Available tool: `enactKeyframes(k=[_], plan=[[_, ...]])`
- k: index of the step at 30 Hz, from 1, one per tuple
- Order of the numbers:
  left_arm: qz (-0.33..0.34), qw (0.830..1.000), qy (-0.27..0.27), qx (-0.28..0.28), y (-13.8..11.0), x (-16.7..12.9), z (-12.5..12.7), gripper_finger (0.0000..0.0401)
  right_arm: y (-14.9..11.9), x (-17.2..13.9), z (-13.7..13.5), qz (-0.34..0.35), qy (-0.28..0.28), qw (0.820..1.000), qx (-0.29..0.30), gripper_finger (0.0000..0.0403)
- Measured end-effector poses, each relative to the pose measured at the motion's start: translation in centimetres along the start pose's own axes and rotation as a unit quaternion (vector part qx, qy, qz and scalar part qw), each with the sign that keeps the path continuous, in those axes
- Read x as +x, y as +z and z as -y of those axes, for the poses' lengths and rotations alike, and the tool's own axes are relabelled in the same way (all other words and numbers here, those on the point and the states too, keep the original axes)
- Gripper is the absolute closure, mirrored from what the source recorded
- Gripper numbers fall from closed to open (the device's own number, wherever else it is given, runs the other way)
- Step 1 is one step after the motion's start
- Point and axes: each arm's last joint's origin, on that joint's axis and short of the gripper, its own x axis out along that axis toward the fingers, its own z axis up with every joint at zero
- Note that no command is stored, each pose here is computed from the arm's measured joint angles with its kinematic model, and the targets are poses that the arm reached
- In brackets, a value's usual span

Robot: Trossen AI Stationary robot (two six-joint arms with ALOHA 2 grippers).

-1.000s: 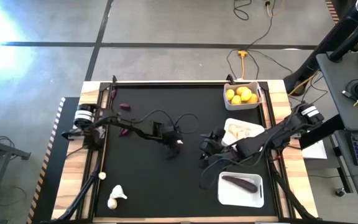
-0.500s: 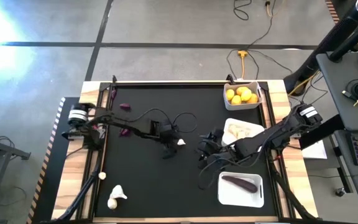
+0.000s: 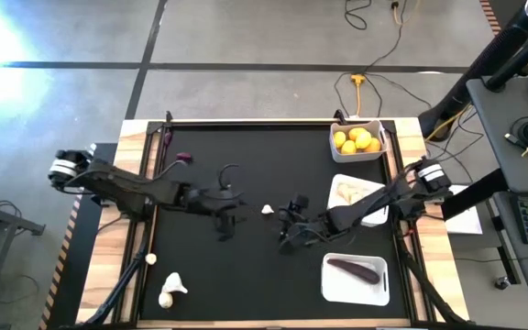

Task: Sort produce into baskets
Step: Put the garlic into the top white bin

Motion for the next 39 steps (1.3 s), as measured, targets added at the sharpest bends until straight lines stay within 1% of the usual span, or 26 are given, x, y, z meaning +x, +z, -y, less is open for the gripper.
enactKeyframes(k=[2,4,6,9,12,14,17,18,23,27,33,36,39], plan=[[0.045,0.999,-0.010,-0.016,-1.1,-0.3,-0.2,0.0178,0.0,1.3,0.5,0.007,-0.001,1.000,0.005,0.0083],[0.094,0.995,-0.006,-0.031,-2.0,-0.5,-0.5,0.0179,0.2,2.5,1.2,0.013,-0.003,1.000,0.008,0.0082],[0.127,0.991,-0.005,-0.040,-2.7,-0.6,-0.8,0.0180,0.0,3.5,1.9,0.010,-0.015,1.000,0.010,0.0082],[0.126,0.991,-0.003,-0.044,-3.7,-0.6,-1.0,0.0180,-0.2,4.5,3.1,-0.002,-0.020,1.000,0.020,0.0084],[0.118,0.992,-0.003,-0.050,-4.3,-0.7,-1.2,0.0180,-0.3,5.5,4.0,-0.016,0.021,0.999,0.038,0.0093],[0.114,0.992,-0.003,-0.050,-4.6,-0.7,-1.3,0.0180,-0.8,6.4,4.2,-0.024,0.041,0.998,0.045,0.0101],[0.119,0.991,-0.005,-0.054,-4.3,-0.7,-1.2,0.0180,-1.8,7.4,4.1,-0.039,0.039,0.998,0.038,0.0115],[0.119,0.991,-0.005,-0.054,-4.2,-0.7,-1.2,0.0180,-2.0,7.8,4.1,-0.035,0.039,0.998,0.037,0.0121],[0.123,0.991,-0.007,-0.055,-3.4,-0.7,-1.0,0.0180,-2.5,8.9,3.6,-0.018,0.042,0.998,0.040,0.0157],[0.116,0.992,-0.005,-0.054,-3.1,-0.6,-0.9,0.0180,-2.5,9.0,3.6,-0.019,0.045,0.998,0.040,0.0194],[0.128,0.991,-0.003,-0.046,-2.5,-0.8,-0.7,0.0180,-2.4,8.8,3.8,-0.016,0.035,0.998,0.040,0.0258],[0.133,0.990,-0.006,-0.046,-2.2,-1.0,-0.5,0.0180,-2.1,8.4,3.8,-0.009,0.013,0.999,0.034,0.0289],[0.129,0.991,-0.005,-0.045,-2.3,-1.0,-0.5,0.0180,-0.9,6.8,3.8,-0.003,0.013,1.000,0.027,0.0310]])
